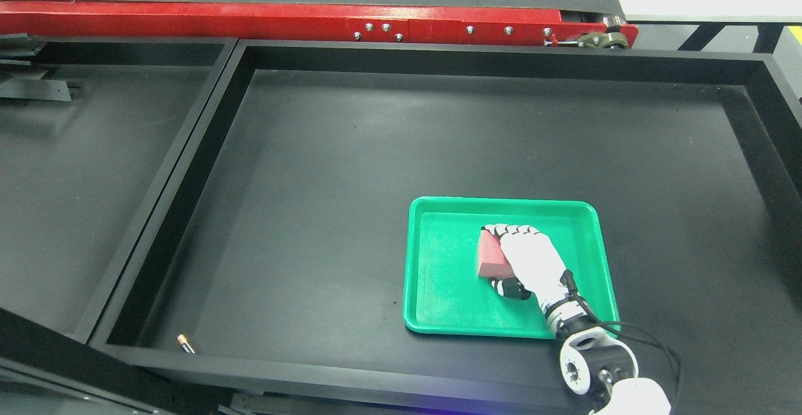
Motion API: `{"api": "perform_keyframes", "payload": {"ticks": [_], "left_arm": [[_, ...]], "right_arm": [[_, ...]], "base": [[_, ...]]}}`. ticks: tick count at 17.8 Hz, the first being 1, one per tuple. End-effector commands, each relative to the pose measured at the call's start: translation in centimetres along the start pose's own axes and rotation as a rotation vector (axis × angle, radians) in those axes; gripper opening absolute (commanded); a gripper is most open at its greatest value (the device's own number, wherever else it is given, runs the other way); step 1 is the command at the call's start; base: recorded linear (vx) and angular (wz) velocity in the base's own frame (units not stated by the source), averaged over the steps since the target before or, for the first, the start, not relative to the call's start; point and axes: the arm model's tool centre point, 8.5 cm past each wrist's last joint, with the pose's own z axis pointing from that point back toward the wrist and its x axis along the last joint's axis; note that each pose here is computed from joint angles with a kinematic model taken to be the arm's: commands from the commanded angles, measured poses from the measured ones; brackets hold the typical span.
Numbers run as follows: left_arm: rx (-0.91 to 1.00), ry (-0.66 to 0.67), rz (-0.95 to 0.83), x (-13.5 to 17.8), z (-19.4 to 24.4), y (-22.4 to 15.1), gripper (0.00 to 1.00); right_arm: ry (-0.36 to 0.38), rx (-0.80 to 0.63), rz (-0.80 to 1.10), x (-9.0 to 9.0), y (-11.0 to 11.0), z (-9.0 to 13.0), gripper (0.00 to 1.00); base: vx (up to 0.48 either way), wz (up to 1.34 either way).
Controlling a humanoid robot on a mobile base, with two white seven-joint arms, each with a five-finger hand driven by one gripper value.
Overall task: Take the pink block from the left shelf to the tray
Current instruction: 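Close the right hand fingers around the pink block, then lift the pink block up out of the green tray with the right hand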
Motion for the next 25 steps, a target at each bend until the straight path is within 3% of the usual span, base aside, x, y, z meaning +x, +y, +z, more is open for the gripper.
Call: {"api": "perform_keyframes", "payload": {"ticks": [1,2,3,8,12,18,22,25], "left_arm": [[0.014,-0.047,0.009,2.5,-0.1,0.9,1.0],[0.014,-0.047,0.009,2.5,-0.1,0.9,1.0],[0.014,-0.048,0.009,2.6,-0.1,0.9,1.0],[0.014,-0.047,0.009,2.5,-0.1,0.9,1.0],[0.014,-0.047,0.009,2.5,-0.1,0.9,1.0],[0.014,-0.047,0.009,2.5,-0.1,0.9,1.0],[0.014,-0.047,0.009,2.5,-0.1,0.9,1.0],[0.014,-0.047,0.009,2.5,-0.1,0.9,1.0]], "right_arm": [[0.028,0.007,0.025,-1.8,0.0,0.1,0.26],[0.031,0.001,0.021,-2.0,-0.2,0.1,0.11],[0.028,-0.01,0.017,-1.9,-0.3,0.0,0.03],[0.065,-0.207,0.009,-3.8,-2.9,0.6,0.02],[0.07,-0.43,-0.033,-6.0,-6.6,2.5,0.03],[0.09,-0.549,-0.102,-10.4,-9.5,4.8,0.03],[0.065,-0.598,-0.089,-10.4,-12.4,3.7,0.02],[0.058,-0.618,-0.113,-9.7,-12.7,3.2,0.02]], "base": [[0.0,0.0],[0.0,0.0],[0.0,0.0],[0.0,0.0],[0.0,0.0],[-0.001,0.0],[-0.04,0.03],[-0.121,0.11]]}}
